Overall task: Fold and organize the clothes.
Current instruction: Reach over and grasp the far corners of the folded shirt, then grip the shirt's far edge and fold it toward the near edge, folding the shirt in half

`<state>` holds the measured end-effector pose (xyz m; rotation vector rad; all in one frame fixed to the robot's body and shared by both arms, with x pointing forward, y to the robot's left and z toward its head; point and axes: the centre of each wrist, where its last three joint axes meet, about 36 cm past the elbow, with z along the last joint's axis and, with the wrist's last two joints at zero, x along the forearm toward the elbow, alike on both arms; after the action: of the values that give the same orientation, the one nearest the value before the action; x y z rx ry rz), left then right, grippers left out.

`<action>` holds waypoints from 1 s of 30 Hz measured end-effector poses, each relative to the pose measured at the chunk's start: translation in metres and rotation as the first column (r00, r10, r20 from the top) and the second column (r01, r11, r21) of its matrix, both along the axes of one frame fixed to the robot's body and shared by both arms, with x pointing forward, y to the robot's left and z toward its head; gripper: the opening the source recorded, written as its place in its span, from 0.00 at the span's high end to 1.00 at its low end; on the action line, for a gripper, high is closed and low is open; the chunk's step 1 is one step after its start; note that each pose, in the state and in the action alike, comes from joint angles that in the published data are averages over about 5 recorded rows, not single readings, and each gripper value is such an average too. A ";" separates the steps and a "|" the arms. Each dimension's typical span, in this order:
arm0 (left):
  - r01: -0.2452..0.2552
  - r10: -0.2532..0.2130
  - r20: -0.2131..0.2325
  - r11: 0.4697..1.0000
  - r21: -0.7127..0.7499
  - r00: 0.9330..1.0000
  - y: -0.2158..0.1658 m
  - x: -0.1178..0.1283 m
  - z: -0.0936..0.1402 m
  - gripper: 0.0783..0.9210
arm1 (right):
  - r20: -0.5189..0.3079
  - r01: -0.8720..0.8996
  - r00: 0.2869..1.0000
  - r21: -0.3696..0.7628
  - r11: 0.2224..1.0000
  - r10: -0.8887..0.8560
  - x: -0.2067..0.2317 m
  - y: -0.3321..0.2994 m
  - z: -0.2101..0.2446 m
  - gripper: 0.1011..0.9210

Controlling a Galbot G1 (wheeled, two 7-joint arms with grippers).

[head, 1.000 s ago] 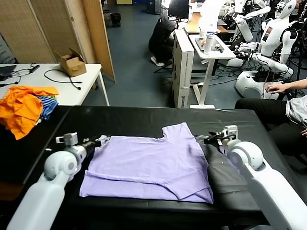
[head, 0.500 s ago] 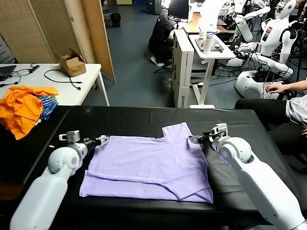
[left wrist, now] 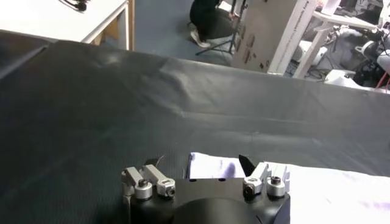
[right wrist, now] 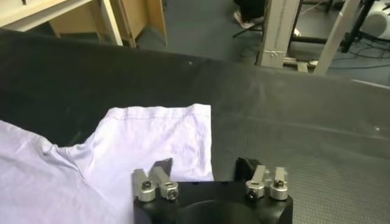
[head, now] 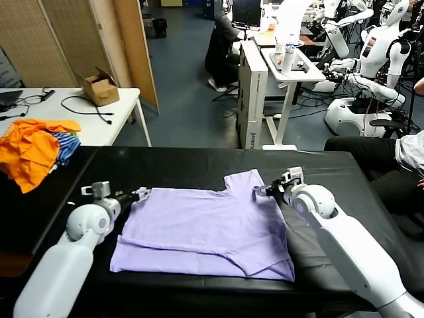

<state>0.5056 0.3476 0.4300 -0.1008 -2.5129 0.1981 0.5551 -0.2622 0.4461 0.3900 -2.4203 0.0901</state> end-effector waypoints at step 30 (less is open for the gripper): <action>0.018 -0.017 0.059 1.000 -0.015 0.998 0.004 -0.027 0.022 0.92 | 0.111 -0.002 0.994 0.038 0.999 -0.002 -0.041 -0.023 0.036 0.95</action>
<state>0.4789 0.3513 0.4516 -0.1369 -2.5682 0.2102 0.5145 -0.2853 0.4821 0.4117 -2.5346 0.0675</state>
